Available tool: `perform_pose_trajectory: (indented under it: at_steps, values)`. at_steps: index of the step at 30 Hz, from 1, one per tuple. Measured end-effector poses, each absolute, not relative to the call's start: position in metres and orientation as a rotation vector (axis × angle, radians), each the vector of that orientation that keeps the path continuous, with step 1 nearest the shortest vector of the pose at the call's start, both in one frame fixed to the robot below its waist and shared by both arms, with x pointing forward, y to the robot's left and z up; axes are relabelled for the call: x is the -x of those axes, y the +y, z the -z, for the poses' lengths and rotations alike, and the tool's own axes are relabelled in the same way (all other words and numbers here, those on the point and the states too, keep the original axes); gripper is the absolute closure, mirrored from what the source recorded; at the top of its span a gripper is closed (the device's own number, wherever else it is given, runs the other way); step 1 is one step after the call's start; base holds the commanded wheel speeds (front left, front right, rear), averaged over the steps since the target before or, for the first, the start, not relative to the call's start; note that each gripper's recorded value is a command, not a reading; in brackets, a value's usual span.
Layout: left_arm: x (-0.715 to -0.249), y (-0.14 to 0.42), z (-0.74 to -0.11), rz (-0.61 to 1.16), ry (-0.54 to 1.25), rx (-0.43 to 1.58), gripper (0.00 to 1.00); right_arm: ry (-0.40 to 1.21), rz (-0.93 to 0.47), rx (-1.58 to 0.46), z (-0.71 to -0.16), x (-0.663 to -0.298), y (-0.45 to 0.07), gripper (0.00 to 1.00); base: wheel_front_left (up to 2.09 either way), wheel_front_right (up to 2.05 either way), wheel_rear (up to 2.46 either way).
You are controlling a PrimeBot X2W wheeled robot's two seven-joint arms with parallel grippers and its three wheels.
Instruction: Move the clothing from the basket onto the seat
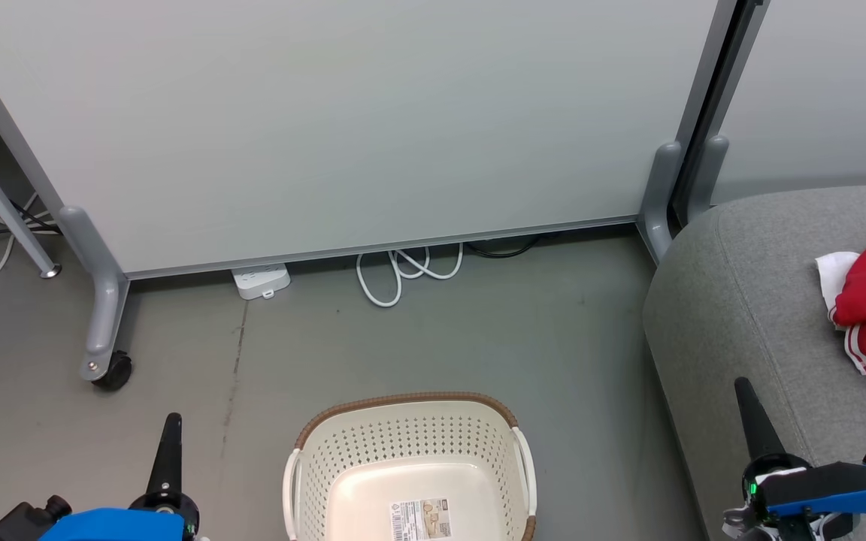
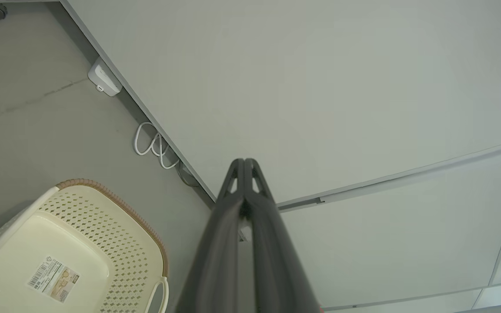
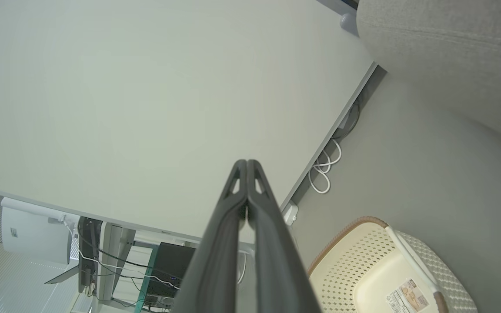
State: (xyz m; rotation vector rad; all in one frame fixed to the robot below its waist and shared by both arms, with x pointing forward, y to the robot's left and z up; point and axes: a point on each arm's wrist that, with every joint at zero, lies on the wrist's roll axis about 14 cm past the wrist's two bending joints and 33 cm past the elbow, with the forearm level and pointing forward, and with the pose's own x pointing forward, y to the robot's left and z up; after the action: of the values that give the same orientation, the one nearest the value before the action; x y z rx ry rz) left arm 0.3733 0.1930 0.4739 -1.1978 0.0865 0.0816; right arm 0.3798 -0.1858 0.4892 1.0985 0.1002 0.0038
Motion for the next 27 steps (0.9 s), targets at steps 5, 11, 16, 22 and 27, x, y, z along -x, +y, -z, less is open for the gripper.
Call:
perform_pose_trajectory:
  at_steps: [5,11,16,22,27]
  values:
    - [-0.375,0.194,-0.476,-0.079,0.079,1.241,1.00,0.091,0.000,-1.151,-0.491,-0.381,-0.187,1.00,0.00,0.00,0.00]
    - [-0.376,0.196,-0.480,-0.075,0.068,1.288,1.00,0.080,0.001,-1.212,-0.493,-0.382,-0.188,1.00,0.00,0.00,0.00]
    - [-0.377,0.196,-0.482,-0.069,0.065,1.329,1.00,0.072,0.002,-1.261,-0.494,-0.383,-0.190,1.00,0.00,0.00,0.00]
    - [-0.380,0.196,-0.486,-0.061,0.055,1.373,1.00,0.061,0.004,-1.316,-0.496,-0.384,-0.191,1.00,0.00,0.00,0.00]
    - [-0.381,0.198,-0.489,-0.054,0.045,1.407,1.00,0.053,0.007,-1.362,-0.497,-0.384,-0.193,1.00,0.00,0.00,0.00]
